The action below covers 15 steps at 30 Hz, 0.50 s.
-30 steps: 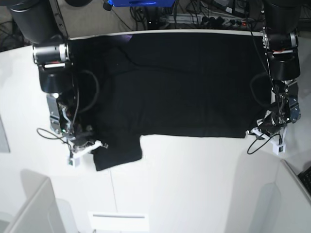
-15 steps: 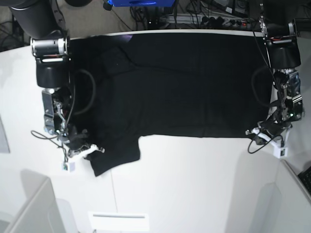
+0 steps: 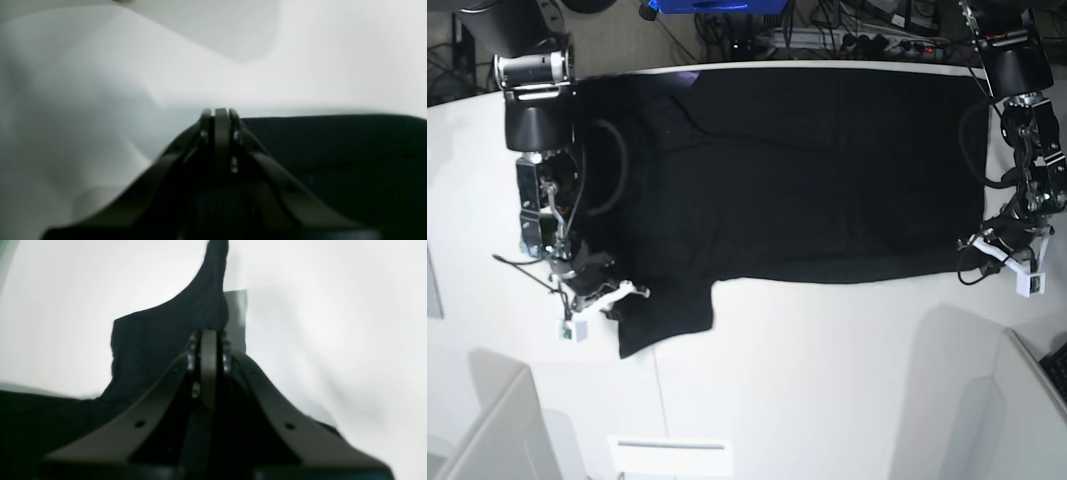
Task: Fold the T-shirt properly
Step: 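Grasp the hem corners and fold the hem toward the collar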
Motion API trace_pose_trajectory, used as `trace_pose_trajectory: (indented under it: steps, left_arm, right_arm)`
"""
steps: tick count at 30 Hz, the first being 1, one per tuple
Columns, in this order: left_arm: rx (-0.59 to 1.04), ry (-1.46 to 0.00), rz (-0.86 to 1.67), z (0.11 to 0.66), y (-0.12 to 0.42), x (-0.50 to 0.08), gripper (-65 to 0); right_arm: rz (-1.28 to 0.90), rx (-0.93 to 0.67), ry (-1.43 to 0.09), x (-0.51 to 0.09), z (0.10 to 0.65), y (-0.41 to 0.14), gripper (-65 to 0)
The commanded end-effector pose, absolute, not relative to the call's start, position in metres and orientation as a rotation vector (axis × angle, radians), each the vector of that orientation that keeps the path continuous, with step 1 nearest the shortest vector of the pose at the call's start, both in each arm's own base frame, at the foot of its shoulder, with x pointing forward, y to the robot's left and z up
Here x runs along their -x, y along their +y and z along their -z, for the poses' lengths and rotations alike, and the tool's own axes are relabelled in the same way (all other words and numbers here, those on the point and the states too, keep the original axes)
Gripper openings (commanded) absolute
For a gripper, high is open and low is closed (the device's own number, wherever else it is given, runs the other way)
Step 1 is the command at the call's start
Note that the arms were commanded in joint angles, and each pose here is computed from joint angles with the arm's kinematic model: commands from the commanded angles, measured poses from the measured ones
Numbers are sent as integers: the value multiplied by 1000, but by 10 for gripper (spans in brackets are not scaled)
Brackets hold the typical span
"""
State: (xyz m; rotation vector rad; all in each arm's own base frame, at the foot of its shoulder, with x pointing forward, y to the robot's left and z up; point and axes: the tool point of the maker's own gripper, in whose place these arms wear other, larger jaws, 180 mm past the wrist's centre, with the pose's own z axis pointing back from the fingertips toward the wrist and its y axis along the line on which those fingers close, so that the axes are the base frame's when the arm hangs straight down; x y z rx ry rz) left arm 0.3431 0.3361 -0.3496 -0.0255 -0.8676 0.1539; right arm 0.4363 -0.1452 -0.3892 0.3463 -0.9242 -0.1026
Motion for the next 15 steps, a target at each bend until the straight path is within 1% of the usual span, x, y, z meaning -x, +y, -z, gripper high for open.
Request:
trace_pose_trajectory:
  steps: [1,5,15]
  left_arm:
    - [6,-920,-150,328,345,-350,-650]
    - [-10,-925,-153,318,350,-343,-650]
    - [-29,-937,-99,309,340,-330,-650]
  right_arm:
    - [118,-348,-1000,-451,362,-158,-650]
    - [168,-348,-1002,-448,348,-175,-650]
    - [203,-326,-967,-413,347,-196,-650]
